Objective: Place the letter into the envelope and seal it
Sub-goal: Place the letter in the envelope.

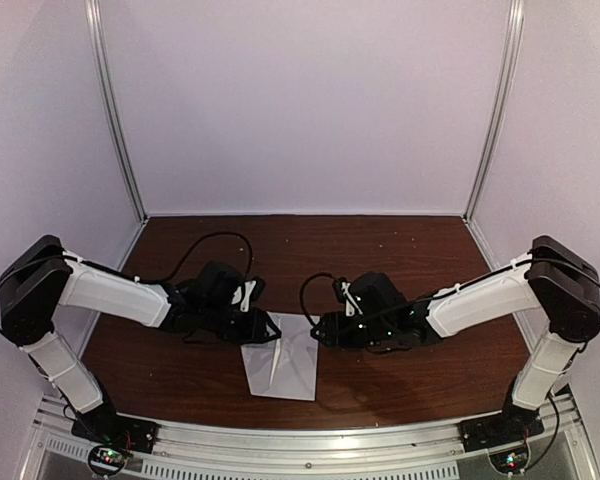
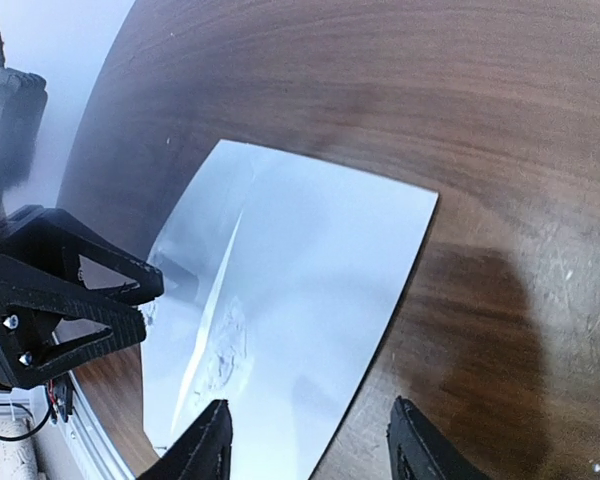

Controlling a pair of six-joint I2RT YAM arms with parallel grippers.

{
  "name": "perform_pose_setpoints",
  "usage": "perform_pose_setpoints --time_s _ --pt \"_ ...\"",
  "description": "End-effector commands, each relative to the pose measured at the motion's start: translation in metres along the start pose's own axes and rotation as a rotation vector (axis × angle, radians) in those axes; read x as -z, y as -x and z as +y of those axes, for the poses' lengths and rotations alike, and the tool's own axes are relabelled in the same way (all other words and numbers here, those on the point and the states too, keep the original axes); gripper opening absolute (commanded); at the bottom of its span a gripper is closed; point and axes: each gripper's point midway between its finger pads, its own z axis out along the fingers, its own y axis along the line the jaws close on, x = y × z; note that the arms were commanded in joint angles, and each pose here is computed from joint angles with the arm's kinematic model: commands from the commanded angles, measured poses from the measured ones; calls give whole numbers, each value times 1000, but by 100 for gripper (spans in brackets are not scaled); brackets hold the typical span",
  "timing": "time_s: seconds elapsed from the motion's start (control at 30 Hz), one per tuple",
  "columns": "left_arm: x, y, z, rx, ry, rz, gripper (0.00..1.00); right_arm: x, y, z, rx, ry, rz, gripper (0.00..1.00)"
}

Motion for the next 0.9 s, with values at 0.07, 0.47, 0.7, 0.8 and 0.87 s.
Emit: perform_pose_setpoints --time_s 0.07,0.47,0.7,0.8,0.87 --pt "6 -25 -14 48 -77 28 39 3 -30 9 -41 45 40 53" --pt "-2 -34 -12 69 -97 36 36 -8 -42 11 -66 63 53 50" --pt "-7 -36 -11 74 -106 46 35 -15 -45 11 -77 69 59 49" --pt "-9 -39 -9 77 -99 56 35 -17 -46 10 -80 71 64 49" --pt "-11 -41 -7 79 -95 62 35 -19 -49 10 -80 70 70 48"
